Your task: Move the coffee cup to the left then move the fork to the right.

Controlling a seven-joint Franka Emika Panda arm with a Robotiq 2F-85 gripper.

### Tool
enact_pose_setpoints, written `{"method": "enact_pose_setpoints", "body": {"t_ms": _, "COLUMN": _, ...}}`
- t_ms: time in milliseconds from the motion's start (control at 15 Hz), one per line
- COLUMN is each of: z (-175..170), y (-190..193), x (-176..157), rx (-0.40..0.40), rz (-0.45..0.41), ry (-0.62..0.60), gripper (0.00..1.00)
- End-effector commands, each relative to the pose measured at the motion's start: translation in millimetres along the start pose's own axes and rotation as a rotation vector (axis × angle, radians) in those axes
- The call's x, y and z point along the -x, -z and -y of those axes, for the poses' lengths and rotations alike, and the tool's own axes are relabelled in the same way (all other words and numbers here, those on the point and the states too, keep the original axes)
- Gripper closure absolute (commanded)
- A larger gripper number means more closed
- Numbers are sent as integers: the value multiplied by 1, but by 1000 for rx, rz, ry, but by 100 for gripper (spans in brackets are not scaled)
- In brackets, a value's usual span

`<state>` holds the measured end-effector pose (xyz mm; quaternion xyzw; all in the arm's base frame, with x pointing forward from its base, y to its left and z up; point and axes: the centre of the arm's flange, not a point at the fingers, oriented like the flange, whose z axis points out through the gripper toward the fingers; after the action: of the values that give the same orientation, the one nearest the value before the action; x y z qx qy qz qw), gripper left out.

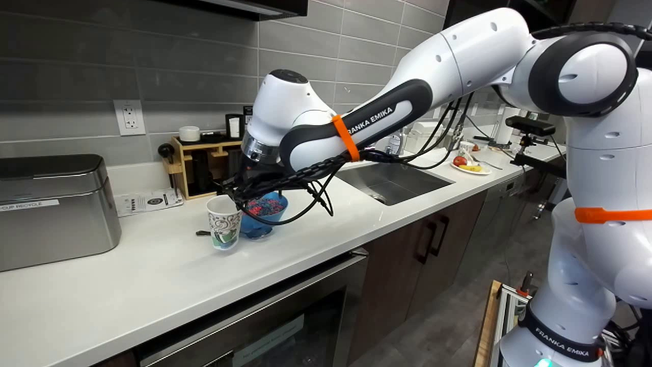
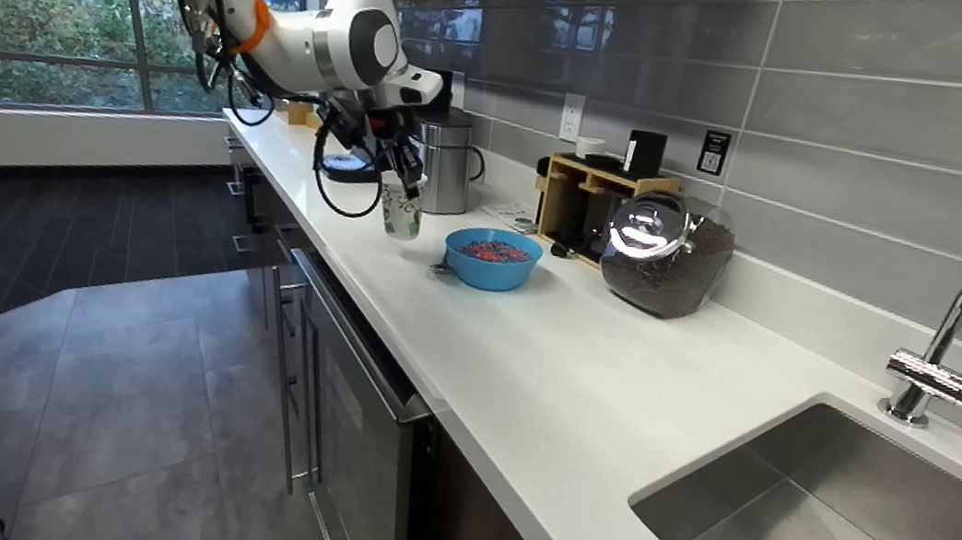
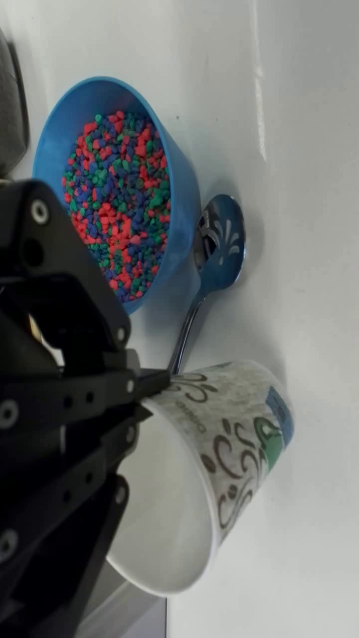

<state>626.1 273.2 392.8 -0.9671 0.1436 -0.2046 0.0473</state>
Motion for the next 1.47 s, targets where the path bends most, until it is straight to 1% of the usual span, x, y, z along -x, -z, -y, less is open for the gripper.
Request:
{"method": "enact_pose_setpoints", "body": {"t_ms": 0, "z": 10, "y": -23, "x": -7, "rx": 26, "rz": -18, "ry": -27, "gripper": 99}}
{"method": "enact_pose_setpoints", "body": {"t_ms": 533, "z": 9, "y": -47, "x": -8, "rx": 66, "rz": -5, "ry": 1, "gripper": 99}}
{"method": "enact_pose_setpoints", "body": {"t_ms": 600, "z": 9, "y": -47, "x": -8, "rx": 67, "rz": -2, "ry": 8, "gripper": 71}}
{"method": "enact_pose_setpoints", "body": {"t_ms": 667, "z": 10, "y": -47, "x": -8, "rx": 65, "rz": -12, "ry": 14, "gripper": 69}}
{"method": "enact_pose_setpoints", "body": {"t_ms": 733, "z": 11, "y": -41, "x": -7, "rx": 62, "rz": -20, "ry": 27, "gripper": 64}}
{"method": "enact_pose_setpoints", "body": {"t_ms": 800, "z": 13, "y": -34, "x": -7, "rx": 50, "rz": -28, "ry": 33, "gripper": 55}}
{"method": "enact_pose_setpoints", "body": {"t_ms": 933, "z": 16, "y": -1, "x": -8, "rx": 5, "rz": -38, "ry": 66, "gripper": 42}}
{"method": "enact_pose_setpoints", "body": {"t_ms": 1000, "z": 16, "y": 18, "x": -12, "rx": -18, "rz": -59, "ry": 73, "gripper": 33}}
{"method": "enact_pose_setpoints", "body": {"t_ms": 1067, "z": 15, "y": 38, "x": -15, "rx": -31, "rz": -56, "ry": 88, "gripper": 26}}
{"method": "enact_pose_setpoints", "body": {"t_ms": 1133, "z": 11, "y": 55, "x": -22, "rx": -24, "rz": -69, "ry": 91, "gripper": 18}}
{"method": "enact_pose_setpoints", "body": {"t_ms": 1200, "z": 6, "y": 67, "x": -30, "rx": -4, "rz": -99, "ry": 85, "gripper": 11}}
{"method": "enact_pose_setpoints", "body": {"t_ms": 1267, "z": -3, "y": 76, "x": -42, "rx": 24, "rz": -141, "ry": 40, "gripper": 4}}
{"method": "enact_pose_setpoints", "body": {"t_ms": 1333, "z": -12, "y": 86, "x": -52, "rx": 45, "rz": -168, "ry": 8, "gripper": 0}}
{"method": "enact_pose_setpoints", "body": {"t_ms": 1400, "z": -26, "y": 88, "x": -61, "rx": 88, "rz": -185, "ry": -34, "gripper": 0}}
